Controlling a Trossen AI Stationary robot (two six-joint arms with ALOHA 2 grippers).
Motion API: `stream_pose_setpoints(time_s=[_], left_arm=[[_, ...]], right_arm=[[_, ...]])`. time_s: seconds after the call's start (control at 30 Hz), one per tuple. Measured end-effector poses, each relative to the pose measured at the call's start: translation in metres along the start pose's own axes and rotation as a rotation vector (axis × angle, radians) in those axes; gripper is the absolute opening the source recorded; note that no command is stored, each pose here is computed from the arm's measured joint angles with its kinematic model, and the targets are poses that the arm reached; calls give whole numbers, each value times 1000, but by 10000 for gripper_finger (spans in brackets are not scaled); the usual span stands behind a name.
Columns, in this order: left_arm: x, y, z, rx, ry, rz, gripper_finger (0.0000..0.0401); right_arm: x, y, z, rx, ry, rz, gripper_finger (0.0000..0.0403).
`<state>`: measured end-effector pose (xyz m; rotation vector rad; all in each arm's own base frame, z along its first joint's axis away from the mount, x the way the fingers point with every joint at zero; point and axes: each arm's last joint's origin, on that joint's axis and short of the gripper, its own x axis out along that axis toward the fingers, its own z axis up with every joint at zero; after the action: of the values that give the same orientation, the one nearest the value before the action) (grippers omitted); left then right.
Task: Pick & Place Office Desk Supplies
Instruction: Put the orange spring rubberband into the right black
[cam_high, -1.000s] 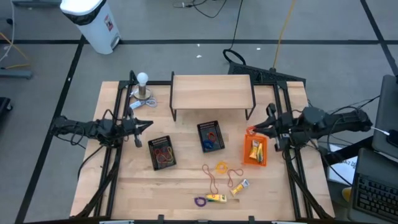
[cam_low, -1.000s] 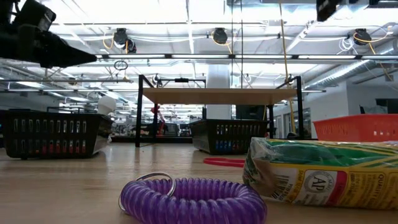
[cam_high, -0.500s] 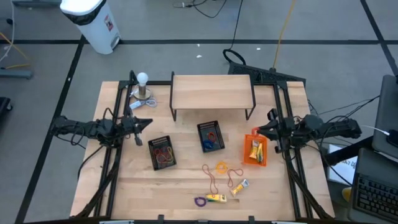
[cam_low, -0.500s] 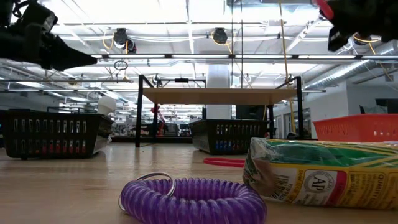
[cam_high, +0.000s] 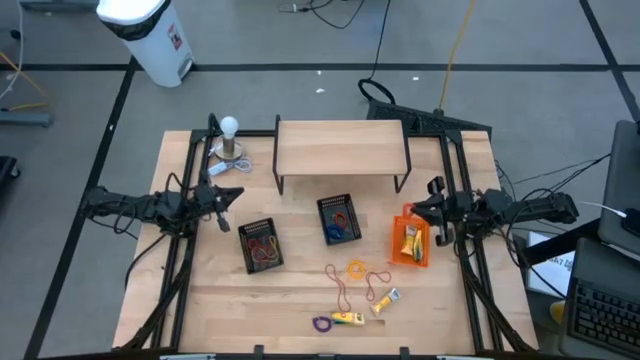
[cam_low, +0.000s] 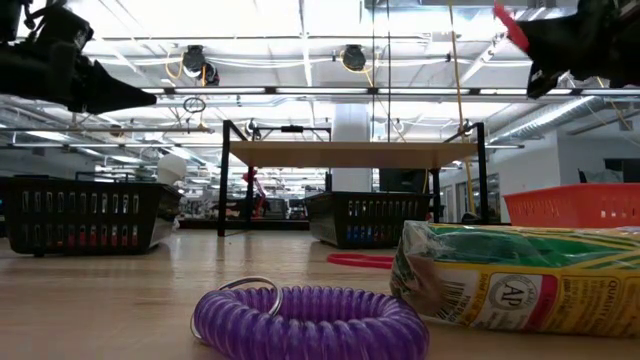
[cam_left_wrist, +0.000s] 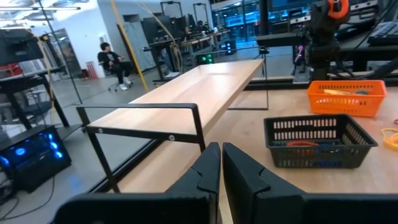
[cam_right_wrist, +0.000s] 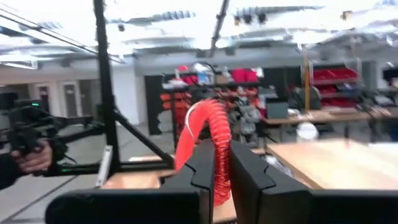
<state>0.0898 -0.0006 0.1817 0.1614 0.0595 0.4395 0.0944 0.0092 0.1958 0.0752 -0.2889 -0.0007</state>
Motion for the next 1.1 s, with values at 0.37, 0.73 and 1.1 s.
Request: stream_pose_setpoints(time_s=[0.37,0.73,1.1], left_arm=[[0,0,0,0,1,6,21],[0,0,-5,-22,43,1,21],[0,0,-2,-40,18,11,21]], right_arm=[[0,-2,-1,25,6,-57,19],[19,-2,39,-47,90,-233,18],[125,1,56,-188,651,-292,18]])
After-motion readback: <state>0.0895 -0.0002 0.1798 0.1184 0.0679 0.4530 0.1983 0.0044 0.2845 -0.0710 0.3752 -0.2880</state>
